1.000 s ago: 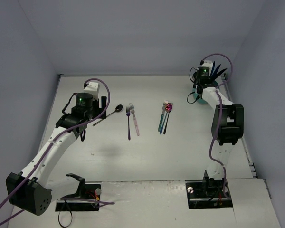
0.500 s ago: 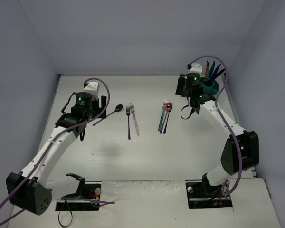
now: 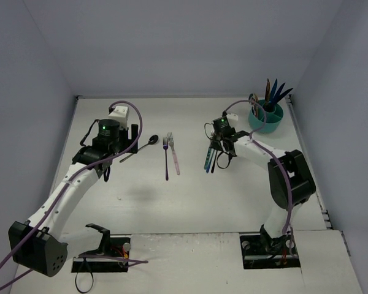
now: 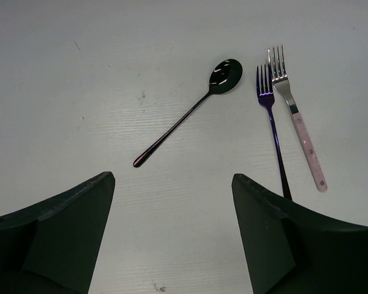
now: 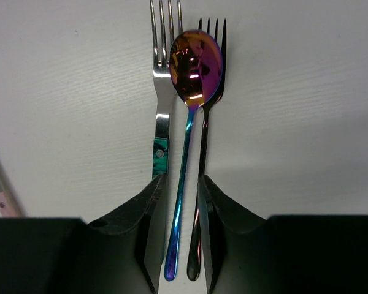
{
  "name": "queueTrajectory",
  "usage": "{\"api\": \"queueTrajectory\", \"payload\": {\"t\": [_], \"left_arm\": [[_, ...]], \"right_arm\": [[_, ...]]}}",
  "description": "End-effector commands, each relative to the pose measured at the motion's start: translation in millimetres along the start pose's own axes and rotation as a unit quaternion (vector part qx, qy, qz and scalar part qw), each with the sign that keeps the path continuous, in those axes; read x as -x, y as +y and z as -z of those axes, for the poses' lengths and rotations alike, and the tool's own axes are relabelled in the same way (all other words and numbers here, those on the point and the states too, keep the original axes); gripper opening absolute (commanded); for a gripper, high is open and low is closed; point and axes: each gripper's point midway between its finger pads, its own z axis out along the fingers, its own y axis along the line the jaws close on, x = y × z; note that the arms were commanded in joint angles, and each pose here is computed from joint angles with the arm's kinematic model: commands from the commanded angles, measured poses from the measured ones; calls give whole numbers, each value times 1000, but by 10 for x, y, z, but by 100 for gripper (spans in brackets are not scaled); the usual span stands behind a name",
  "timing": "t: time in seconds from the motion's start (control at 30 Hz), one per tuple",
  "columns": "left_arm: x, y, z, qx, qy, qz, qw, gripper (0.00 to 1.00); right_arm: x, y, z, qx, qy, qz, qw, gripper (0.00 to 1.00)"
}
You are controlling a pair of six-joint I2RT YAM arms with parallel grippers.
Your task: Sort the eating utensils into containers
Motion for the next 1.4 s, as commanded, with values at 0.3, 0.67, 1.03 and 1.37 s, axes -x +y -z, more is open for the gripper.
{"api": "queueTrajectory", "payload": {"t": [0.3,0.67,1.03,1.37], "left_arm": [[234,-19,23,-7,-35,8,999,74],[250,-26,38,-10,-38,9,999,74],[241,-18,38,-8,-36,8,999,74],[233,-15,33,-7,-35,8,999,74]], "right_arm": [[-39,96,-270,-37,-4,-48,998,18],[-196,40,-457,-61,11,-48,997,14],[-245,-32,-581,-85,13,-35,996,6],[258,239,-281,-41,-37,-10,998,0]]}}
